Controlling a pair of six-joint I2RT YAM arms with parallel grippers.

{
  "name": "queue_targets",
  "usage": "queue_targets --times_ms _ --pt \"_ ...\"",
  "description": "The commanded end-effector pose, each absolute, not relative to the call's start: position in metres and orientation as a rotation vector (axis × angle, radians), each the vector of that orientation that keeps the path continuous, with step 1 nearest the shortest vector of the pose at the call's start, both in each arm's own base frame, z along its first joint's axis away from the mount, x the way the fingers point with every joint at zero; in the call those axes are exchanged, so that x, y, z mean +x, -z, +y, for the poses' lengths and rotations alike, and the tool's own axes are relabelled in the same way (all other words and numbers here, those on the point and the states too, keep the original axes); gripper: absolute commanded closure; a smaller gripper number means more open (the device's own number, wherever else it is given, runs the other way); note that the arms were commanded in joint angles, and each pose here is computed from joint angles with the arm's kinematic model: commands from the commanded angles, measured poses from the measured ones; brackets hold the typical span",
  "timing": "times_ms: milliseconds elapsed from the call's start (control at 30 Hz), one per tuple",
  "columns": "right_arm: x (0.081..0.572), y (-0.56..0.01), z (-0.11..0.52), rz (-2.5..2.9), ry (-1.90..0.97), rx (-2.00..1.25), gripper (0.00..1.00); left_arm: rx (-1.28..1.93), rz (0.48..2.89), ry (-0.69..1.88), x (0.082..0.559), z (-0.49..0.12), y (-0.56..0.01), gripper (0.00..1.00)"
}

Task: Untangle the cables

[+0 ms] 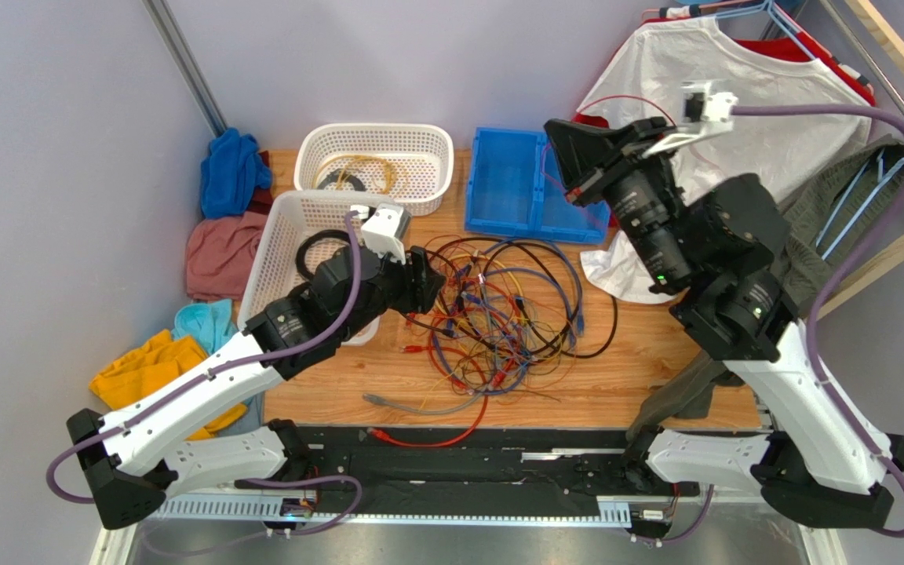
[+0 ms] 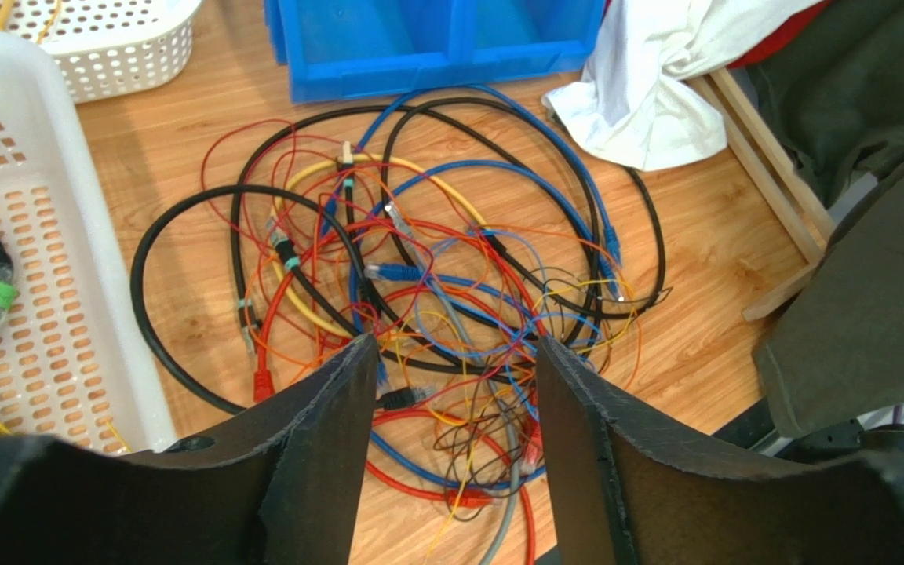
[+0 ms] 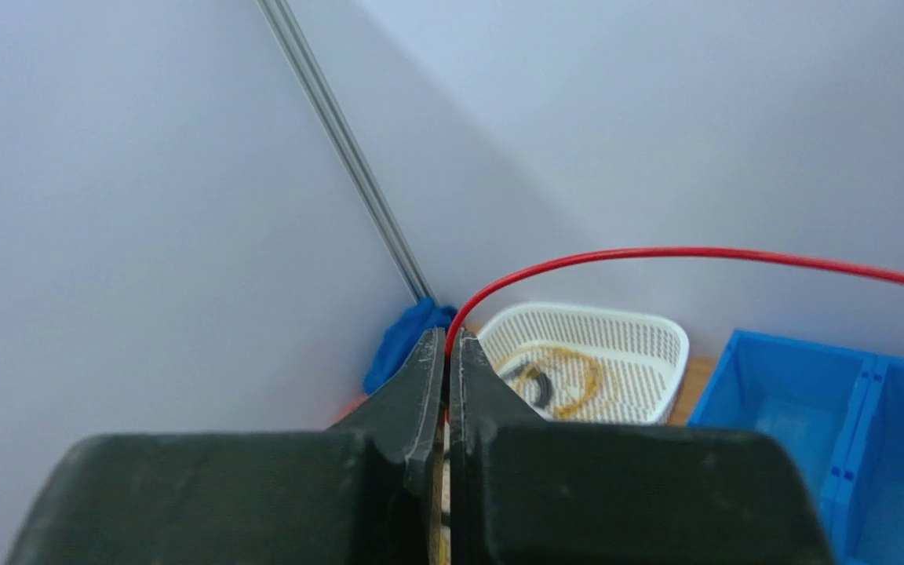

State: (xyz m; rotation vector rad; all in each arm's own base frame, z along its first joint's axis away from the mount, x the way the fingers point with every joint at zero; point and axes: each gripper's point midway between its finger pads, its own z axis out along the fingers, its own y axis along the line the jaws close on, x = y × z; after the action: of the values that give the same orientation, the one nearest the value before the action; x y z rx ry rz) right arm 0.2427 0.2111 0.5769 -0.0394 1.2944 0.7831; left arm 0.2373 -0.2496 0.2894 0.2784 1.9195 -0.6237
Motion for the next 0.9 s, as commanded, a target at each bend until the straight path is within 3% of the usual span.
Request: queue_targets --times_ms 0,167,300,700,867 --pt "0.260 -0.507 0.235 1.503 -0.665 -0.161 1.00 0.217 1.788 0.746 0.236 -0.255 -0.326 0.42" --pt "0.264 -0.444 0.244 1.596 -0.652 -0.183 1.00 0.205 1.784 0.760 0.234 -0.253 -0.319 0.44" --pt "0.271 -0.428 0.243 1.624 -0.583 -0.195 1.00 0.184 1.866 0.714 0.231 -0.246 -0.286 0.45" --pt "0.303 -0.455 0.243 1.580 -0.416 -0.185 1.00 0.000 2.040 0.733 0.208 -0.221 -0.176 0.51" --pt "0.325 -0.508 0.223 1.488 -0.337 -0.105 1.00 -0.045 2.089 0.807 0.195 -0.222 -0.146 0.52"
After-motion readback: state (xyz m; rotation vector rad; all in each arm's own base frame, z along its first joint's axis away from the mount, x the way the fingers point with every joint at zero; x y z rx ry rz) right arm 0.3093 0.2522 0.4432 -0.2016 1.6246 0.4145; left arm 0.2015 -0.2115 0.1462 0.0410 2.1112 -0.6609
